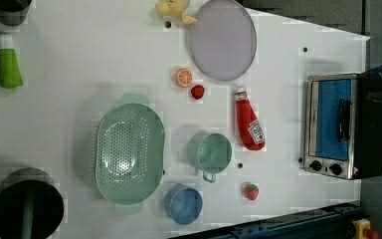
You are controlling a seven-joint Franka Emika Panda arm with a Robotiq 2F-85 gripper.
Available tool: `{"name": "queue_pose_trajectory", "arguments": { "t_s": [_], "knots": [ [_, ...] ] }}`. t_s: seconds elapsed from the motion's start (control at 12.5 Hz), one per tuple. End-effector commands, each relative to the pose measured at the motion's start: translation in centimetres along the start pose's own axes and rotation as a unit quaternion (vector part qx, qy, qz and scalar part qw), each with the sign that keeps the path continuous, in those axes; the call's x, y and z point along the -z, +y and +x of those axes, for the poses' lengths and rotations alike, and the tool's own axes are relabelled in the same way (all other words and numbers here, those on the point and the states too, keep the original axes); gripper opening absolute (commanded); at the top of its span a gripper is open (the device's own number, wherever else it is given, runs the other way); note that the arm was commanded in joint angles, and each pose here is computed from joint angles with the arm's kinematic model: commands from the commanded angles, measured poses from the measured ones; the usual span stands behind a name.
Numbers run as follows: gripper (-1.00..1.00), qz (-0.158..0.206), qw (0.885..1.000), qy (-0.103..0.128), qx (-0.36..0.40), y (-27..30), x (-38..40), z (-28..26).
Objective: Pick Ketchup from the table and place it in strainer.
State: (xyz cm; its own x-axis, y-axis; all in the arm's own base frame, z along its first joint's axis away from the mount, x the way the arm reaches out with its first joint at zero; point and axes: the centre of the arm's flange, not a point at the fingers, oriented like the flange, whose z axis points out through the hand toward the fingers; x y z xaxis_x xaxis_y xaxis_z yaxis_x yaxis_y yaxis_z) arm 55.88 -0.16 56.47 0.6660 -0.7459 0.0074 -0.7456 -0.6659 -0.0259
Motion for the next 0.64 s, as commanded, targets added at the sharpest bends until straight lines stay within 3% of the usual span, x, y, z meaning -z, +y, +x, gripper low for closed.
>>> {"name": "queue_pose_trajectory", "arguments": {
  "t_s": [0.08, 0.24, 0.64],
  "knots": [
    [0.58, -0.022, 1.0, -0.006, -0.018, 8.3, 5.6, -5.5],
    [0.99, -0.028, 0.999, -0.011, -0.017, 8.0, 4.8, -5.4],
    [1.0, -0.074, 0.996, -0.056, -0.006, 6.5, -2.6, -5.0]
  ]
}}
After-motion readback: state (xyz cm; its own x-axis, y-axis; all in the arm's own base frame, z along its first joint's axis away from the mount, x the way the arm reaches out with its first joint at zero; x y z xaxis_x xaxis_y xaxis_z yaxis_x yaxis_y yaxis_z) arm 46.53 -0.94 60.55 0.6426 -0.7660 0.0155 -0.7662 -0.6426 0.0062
